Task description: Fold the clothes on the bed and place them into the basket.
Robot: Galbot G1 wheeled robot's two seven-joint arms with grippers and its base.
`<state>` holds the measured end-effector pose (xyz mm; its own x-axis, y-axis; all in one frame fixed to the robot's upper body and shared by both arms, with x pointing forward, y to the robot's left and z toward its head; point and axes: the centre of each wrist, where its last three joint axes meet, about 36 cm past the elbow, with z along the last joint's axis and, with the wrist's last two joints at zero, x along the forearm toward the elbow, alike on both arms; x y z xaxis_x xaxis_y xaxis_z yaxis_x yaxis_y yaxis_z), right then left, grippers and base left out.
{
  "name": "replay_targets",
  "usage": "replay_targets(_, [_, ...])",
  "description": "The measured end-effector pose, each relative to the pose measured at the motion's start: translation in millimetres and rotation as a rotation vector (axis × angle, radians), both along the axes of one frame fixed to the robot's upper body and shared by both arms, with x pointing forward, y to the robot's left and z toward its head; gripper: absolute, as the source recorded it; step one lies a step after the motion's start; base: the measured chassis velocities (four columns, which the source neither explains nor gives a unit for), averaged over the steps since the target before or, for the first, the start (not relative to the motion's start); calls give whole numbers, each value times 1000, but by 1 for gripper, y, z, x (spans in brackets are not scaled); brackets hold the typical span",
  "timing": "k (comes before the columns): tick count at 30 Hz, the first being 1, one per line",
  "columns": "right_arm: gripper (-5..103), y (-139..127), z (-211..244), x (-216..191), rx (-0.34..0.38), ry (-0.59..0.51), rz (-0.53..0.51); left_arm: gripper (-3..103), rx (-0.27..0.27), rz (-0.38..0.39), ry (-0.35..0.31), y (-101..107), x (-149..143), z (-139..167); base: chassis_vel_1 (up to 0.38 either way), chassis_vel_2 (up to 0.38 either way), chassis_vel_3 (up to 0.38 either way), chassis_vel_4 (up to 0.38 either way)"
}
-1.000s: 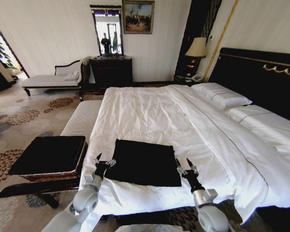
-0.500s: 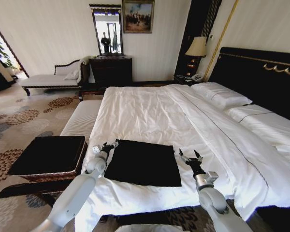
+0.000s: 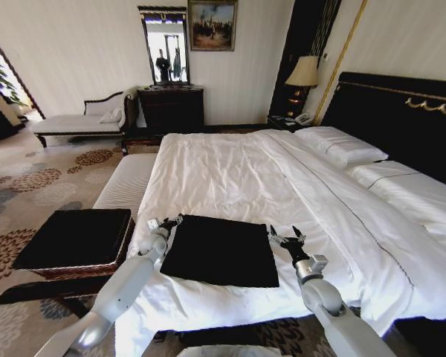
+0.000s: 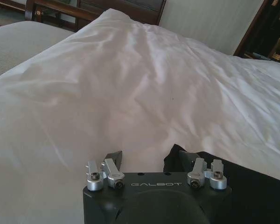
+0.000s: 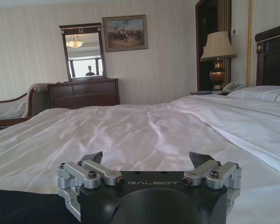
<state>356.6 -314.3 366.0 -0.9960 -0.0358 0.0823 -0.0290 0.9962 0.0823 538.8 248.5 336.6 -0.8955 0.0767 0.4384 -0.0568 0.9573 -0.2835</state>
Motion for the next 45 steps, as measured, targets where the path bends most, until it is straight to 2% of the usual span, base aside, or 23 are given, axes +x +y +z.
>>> replay_targets(1, [100,0,0,1,0,0,-1,70,3,-4,2,-1,0,-1,0,0,0,0])
replay_targets(2, [100,-1,1,3,-1,2,-2,58,6,-13,2,-3,0,-2,0,0,0,0])
replay_targets(7, [100,0,2,6,4,3,-7,48,10,-37,4,-8,-1,-5,0,0,0,0])
replay_targets(8, [100,0,3,8,4,3,-7,37,10,-47,2,-10,-2,-4,0,0,0,0])
replay_targets(10, [100,0,4,8,4,2,-7,37,8,-53,-1,-12,-2,-3,0,0,0,0])
replay_targets(13, [100,0,5,9,4,0,-6,24,1,-69,-5,-18,-1,-1,0,0,0,0])
replay_targets(19, [100,-2,7,10,2,-2,-9,21,-5,-68,4,-19,1,-2,0,0,0,0])
replay_targets(23, [100,-5,8,12,12,4,-24,2,-9,-57,12,-16,2,-3,0,0,0,0])
replay_targets(30, [100,-4,8,21,47,22,-48,0,-16,-53,6,-17,0,-4,0,0,0,0])
replay_targets(33, [100,-4,13,37,119,59,-75,0,-12,-55,-20,-17,-4,2,0,0,0,0])
replay_targets(34, [100,-4,13,37,119,59,-75,0,-12,-55,-20,-17,-4,2,0,0,0,0])
replay_targets(35, [100,-4,16,43,153,80,-82,0,-13,-55,-31,-17,-5,6,0,0,0,0])
replay_targets(37, [100,-6,24,59,268,156,-81,0,-19,-47,-55,-15,-7,15,0,0,0,0])
replay_targets(38, [100,-6,24,59,268,156,-81,0,-19,-47,-55,-15,-7,15,0,0,0,0])
replay_targets(39, [100,-7,27,66,300,175,-77,0,-22,-46,-62,-15,-8,18,0,0,0,0])
replay_targets(41, [100,-15,29,90,404,259,-62,0,-34,-39,-80,-14,-13,26,0,0,0,0])
replay_targets(44, [100,-18,28,101,440,295,-52,0,-34,-37,-85,-13,-15,28,0,0,0,0])
replay_targets(45, [100,-20,28,109,478,328,-41,0,-35,-37,-88,-12,-16,28,0,0,0,0])
